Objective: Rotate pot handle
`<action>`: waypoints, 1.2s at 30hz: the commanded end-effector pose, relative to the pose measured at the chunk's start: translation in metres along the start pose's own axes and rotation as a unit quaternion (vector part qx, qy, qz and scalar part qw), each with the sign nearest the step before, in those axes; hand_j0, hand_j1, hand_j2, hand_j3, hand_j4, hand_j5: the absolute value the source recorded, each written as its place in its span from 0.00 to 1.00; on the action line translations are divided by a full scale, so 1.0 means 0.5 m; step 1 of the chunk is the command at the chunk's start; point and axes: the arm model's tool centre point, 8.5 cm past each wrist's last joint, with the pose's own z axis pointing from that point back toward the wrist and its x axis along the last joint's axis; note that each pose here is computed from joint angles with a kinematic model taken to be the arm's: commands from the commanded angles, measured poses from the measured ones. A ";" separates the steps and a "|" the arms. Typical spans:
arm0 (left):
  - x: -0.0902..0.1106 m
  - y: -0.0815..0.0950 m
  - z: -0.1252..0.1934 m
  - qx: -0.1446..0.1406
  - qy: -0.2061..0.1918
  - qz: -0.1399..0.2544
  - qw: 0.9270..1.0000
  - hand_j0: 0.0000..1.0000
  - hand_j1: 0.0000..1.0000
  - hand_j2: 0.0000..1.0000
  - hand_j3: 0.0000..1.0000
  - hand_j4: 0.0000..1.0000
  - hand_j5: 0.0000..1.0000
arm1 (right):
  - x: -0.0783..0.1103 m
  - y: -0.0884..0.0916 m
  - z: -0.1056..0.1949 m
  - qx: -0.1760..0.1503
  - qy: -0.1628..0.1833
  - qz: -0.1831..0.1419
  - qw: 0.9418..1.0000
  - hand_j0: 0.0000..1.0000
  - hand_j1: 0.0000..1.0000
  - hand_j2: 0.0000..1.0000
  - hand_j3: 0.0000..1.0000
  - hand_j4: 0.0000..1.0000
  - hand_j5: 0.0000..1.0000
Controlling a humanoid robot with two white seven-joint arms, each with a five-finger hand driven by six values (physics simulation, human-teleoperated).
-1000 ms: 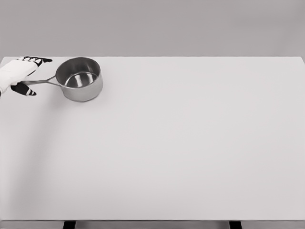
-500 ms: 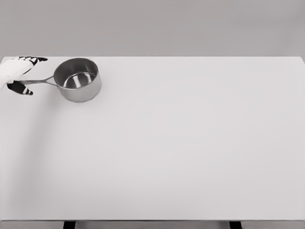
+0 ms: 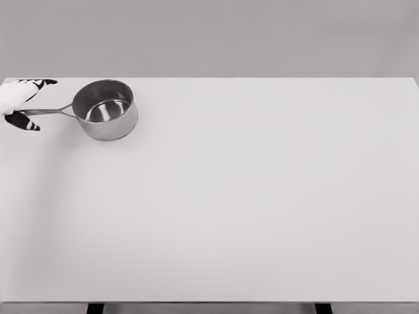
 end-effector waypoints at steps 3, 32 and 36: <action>-0.011 0.003 0.000 0.013 0.009 0.008 1.000 1.00 1.00 1.00 1.00 1.00 1.00 | 0.000 0.000 0.000 0.000 0.000 0.000 1.000 1.00 1.00 1.00 1.00 1.00 1.00; 0.025 0.020 0.007 0.040 -0.028 0.011 0.999 1.00 1.00 1.00 1.00 1.00 1.00 | 0.000 0.000 0.000 0.000 0.000 0.000 1.000 1.00 1.00 1.00 1.00 1.00 1.00; 0.020 0.018 0.007 0.038 -0.023 0.013 0.999 1.00 1.00 1.00 1.00 1.00 1.00 | 0.000 0.000 0.000 0.000 0.000 0.000 1.000 1.00 1.00 1.00 1.00 1.00 1.00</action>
